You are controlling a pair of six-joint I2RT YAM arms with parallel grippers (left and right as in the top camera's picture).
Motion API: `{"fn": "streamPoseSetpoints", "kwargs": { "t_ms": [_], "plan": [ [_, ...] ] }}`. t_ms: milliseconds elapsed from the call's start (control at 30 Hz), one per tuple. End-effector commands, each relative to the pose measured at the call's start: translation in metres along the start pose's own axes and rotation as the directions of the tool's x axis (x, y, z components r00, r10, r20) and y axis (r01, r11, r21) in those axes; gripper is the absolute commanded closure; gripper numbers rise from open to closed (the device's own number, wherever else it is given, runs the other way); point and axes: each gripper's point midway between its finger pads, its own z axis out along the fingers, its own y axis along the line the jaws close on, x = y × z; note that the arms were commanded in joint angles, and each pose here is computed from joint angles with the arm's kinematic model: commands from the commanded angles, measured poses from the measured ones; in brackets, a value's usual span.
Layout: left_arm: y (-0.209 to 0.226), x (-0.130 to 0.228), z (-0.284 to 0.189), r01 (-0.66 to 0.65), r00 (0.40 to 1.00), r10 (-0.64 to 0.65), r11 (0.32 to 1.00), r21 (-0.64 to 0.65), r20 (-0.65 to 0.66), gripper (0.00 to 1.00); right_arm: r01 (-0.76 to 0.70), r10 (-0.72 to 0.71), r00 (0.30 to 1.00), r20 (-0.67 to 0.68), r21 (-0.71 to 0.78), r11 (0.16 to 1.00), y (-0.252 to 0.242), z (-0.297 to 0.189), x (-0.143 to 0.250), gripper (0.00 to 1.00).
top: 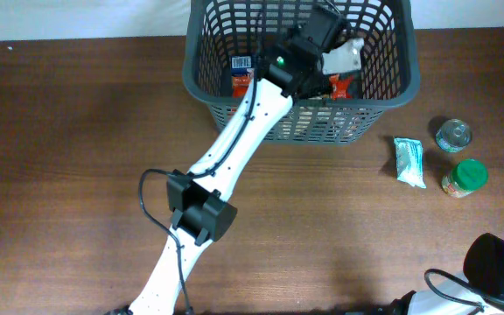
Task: Pack container
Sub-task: 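Carry the wrapper with the left gripper and release it into the basket, then park the left arm and grasp the green-lidded jar with the right gripper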
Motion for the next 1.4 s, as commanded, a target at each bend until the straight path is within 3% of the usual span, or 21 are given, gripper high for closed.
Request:
{"fn": "streamPoseSetpoints", "kwargs": {
  "t_ms": [0,167,333,400,500,567,700,833,1000,1067,1100,1200,1233,1367],
  "plan": [
    [0.108,0.013,-0.123,0.177,0.984,-0.171,0.935,-0.306,0.047,0.01,-0.01,0.01,1.0,0.001,0.016,1.0,-0.003,0.003,-0.001,0.01],
    [0.163,0.058,-0.222,0.462,0.886,-0.43,0.787,-0.408,0.174,0.01,-0.01,0.01,1.0,0.001,0.016,1.0,-0.004,0.003,-0.001,0.01],
    [0.17,0.122,-0.259,0.544,0.823,-0.558,0.717,-0.436,0.107,0.01,-0.01,0.01,1.0,0.001,0.016,1.0,-0.004,0.003,-0.001,0.01],
    [0.166,0.155,-0.265,0.612,0.753,-0.655,0.656,-0.441,0.07,0.01,-0.01,0.01,1.0,0.001,0.017,1.0,-0.004,0.003,-0.001,0.01],
    [0.153,0.21,-0.268,0.754,0.547,-0.837,0.477,-0.453,0.029,0.01,-0.011,0.01,1.0,0.001,0.016,1.0,-0.003,0.003,-0.001,0.01],
    [0.14,0.235,-0.265,0.807,0.441,-0.897,0.403,-0.431,-0.012,0.01,-0.011,0.011,1.0,0.001,0.016,1.0,-0.003,0.003,-0.001,0.01],
    [0.122,0.281,-0.264,0.839,0.306,-0.947,0.318,-0.442,-0.102,0.01,-0.011,0.01,1.0,0.001,0.016,1.0,-0.003,0.003,-0.001,0.01],
    [0.11,0.304,-0.268,0.831,0.253,-0.953,0.303,-0.467,-0.168,0.01,-0.011,0.011,1.0,0.003,0.015,1.0,-0.003,0.003,-0.002,0.01],
    [0.108,0.307,-0.269,0.83,0.246,-0.953,0.3,-0.471,-0.174,0.01,-0.01,0.009,1.0,-0.022,-0.03,0.999,0.004,0.003,0.003,0.01],
    [0.108,0.307,-0.268,0.83,0.247,-0.953,0.301,-0.47,-0.175,0.01,-0.006,0.005,0.996,-0.092,-0.014,1.0,0.002,0.012,0.018,0.0],
    [0.108,0.307,-0.269,0.83,0.247,-0.953,0.301,-0.47,-0.174,0.01,0.001,0.0,0.985,-0.173,0.005,1.0,0.0,0.029,0.033,0.05],
    [0.108,0.307,-0.269,0.83,0.247,-0.953,0.301,-0.47,-0.174,0.01,0.017,0.0,0.938,-0.345,0.046,0.999,-0.006,0.068,0.07,0.04],
    [0.108,0.307,-0.269,0.83,0.247,-0.953,0.301,-0.47,-0.174,0.01,0.038,0.006,0.889,-0.458,0.086,0.996,-0.015,0.094,0.099,0.04],
    [0.108,0.307,-0.269,0.83,0.247,-0.953,0.301,-0.47,-0.174,0.01,0.064,0.02,0.786,-0.617,0.114,0.991,-0.026,0.136,0.156,0.03]
  ]
}}
